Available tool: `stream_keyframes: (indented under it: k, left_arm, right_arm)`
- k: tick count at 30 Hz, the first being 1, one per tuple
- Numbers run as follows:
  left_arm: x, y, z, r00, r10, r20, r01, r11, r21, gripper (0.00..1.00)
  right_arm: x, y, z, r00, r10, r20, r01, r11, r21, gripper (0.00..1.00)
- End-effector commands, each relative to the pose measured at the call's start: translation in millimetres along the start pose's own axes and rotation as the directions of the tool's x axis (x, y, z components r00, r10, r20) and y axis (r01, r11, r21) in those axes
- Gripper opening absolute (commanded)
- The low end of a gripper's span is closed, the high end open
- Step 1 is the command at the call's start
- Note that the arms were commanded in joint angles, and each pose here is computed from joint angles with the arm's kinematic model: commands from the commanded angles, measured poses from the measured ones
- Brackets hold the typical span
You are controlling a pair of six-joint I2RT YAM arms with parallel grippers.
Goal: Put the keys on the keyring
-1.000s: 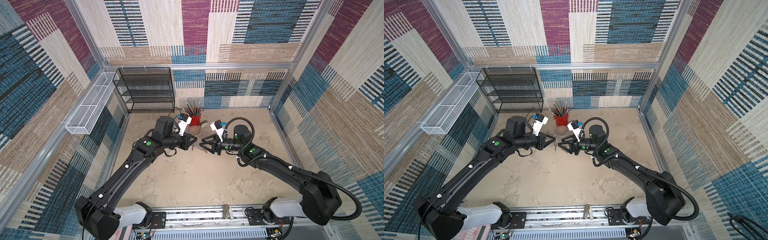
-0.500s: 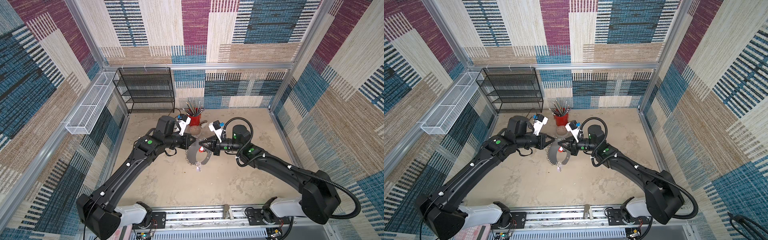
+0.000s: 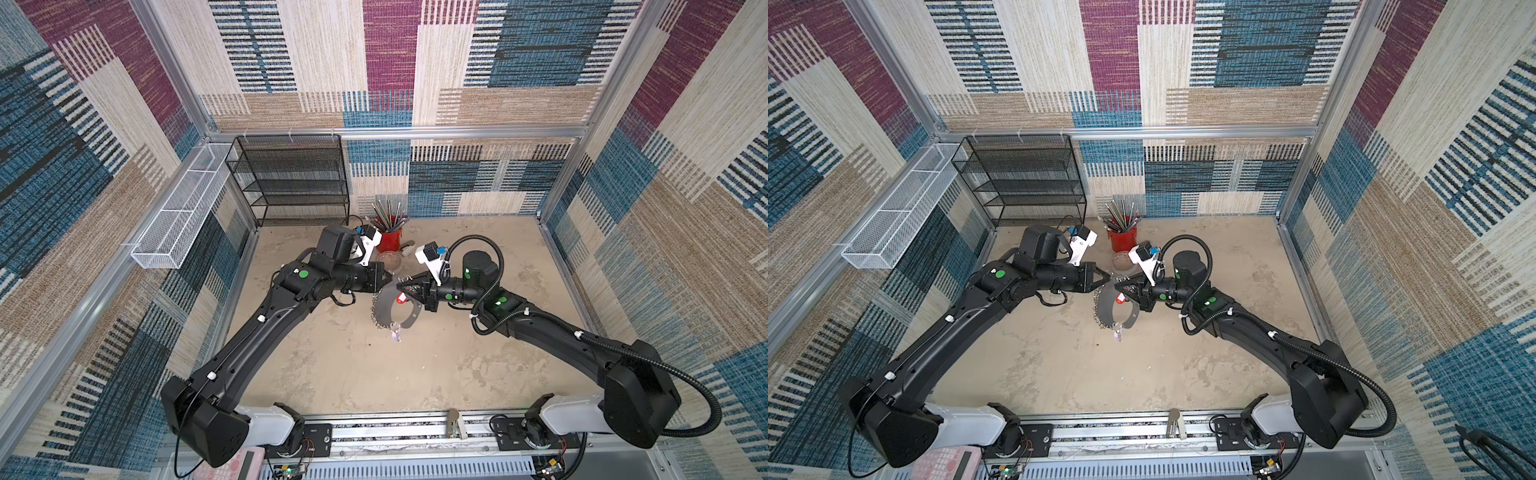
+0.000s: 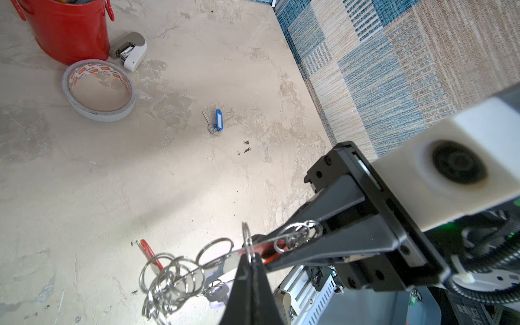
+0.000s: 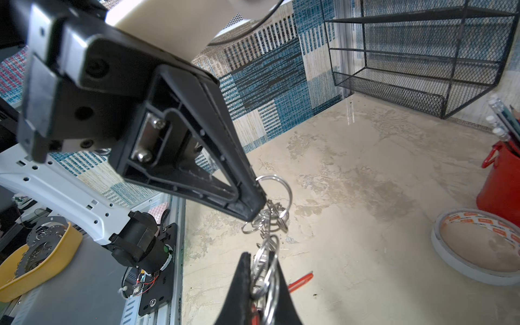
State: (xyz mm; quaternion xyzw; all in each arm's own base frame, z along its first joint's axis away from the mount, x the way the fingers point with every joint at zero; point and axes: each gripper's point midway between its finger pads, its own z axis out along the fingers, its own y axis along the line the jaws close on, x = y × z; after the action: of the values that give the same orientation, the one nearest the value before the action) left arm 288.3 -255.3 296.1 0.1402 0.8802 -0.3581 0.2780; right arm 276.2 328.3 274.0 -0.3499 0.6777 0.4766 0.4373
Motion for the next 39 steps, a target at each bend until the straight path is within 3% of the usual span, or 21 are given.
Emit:
stream_keyframes:
  k: [1,14,18,20,26,32,39]
  left_arm:
    - [-5,-12,-7,1.0,0.001,0.004,-0.002,0.999,0.033,0.0]
    - [-1,-18,-15,0.996,0.049,-0.072,-0.047,0.998,0.03,0.0]
    - [-1,-18,-16,0.992,0.094,-0.082,-0.091,0.995,0.035,0.0]
    - [1,-17,-13,0.99,0.108,-0.09,-0.105,0.994,0.04,0.0]
    - [8,-11,-2,0.98,0.146,-0.138,-0.14,0.989,0.052,0.0]
    - [15,-11,2,0.958,0.213,-0.192,-0.203,0.976,0.073,0.0]
    - [26,-10,9,0.92,0.301,-0.249,-0.275,0.952,0.134,0.0]
  right_arm:
    - [-1,-11,-1,1.0,-0.008,0.006,0.008,0.998,0.07,0.0]
    - [5,-17,-3,1.0,-0.031,-0.001,0.031,0.994,0.107,0.0]
    - [6,-19,-4,0.999,-0.033,-0.006,0.033,0.992,0.123,0.18]
    - [4,-19,-6,1.0,-0.032,-0.002,0.032,0.991,0.128,0.35]
    - [-5,-11,-18,1.0,-0.025,0.018,0.023,0.995,0.1,0.52]
    - [-18,-1,-39,0.998,-0.002,0.066,0.001,1.0,0.016,0.55]
    - [-17,0,-39,0.998,0.011,0.057,-0.009,0.999,-0.047,0.44]
